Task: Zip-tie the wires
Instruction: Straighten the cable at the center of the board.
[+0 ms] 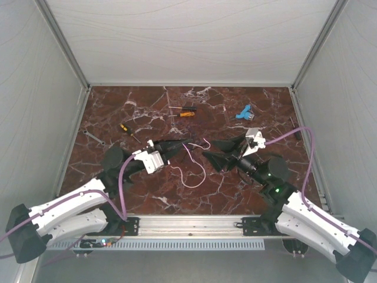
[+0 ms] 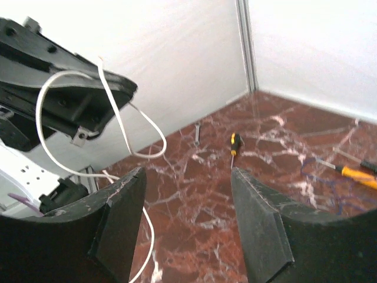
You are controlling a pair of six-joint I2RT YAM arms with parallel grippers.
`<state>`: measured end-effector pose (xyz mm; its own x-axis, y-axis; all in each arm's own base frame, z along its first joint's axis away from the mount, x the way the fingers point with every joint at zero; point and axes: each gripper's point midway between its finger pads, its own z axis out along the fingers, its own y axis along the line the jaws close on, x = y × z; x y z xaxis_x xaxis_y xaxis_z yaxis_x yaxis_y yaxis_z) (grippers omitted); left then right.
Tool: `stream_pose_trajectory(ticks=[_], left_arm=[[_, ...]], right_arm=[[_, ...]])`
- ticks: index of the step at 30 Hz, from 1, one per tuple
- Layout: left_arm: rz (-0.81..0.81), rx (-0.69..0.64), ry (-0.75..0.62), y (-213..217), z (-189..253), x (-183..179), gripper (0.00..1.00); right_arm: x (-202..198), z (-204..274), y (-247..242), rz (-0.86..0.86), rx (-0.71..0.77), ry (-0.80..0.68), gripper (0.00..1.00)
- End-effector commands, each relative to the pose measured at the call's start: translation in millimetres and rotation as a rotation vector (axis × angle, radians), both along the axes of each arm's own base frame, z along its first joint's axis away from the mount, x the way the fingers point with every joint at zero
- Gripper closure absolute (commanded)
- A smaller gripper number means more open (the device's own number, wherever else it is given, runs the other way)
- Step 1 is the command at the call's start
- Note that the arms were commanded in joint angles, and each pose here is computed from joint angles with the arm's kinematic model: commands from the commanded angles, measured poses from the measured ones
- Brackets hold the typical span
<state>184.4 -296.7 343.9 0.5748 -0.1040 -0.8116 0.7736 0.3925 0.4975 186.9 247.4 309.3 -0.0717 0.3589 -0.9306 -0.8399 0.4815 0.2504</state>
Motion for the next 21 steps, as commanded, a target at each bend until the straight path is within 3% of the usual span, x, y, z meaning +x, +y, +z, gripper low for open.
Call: stream_pose_trajectory(ticks=[1, 21], left_arm=[[-0.055, -0.128, -0.021, 2, 32, -13, 1.0], [-0.094, -0.182, 0.035, 1, 37, -16, 1.0]], right_arm=[[-13, 50, -4, 0.035, 0.145, -0.154, 0.44], [-24, 80, 7, 0.112, 0.213, -0.292, 0.58]])
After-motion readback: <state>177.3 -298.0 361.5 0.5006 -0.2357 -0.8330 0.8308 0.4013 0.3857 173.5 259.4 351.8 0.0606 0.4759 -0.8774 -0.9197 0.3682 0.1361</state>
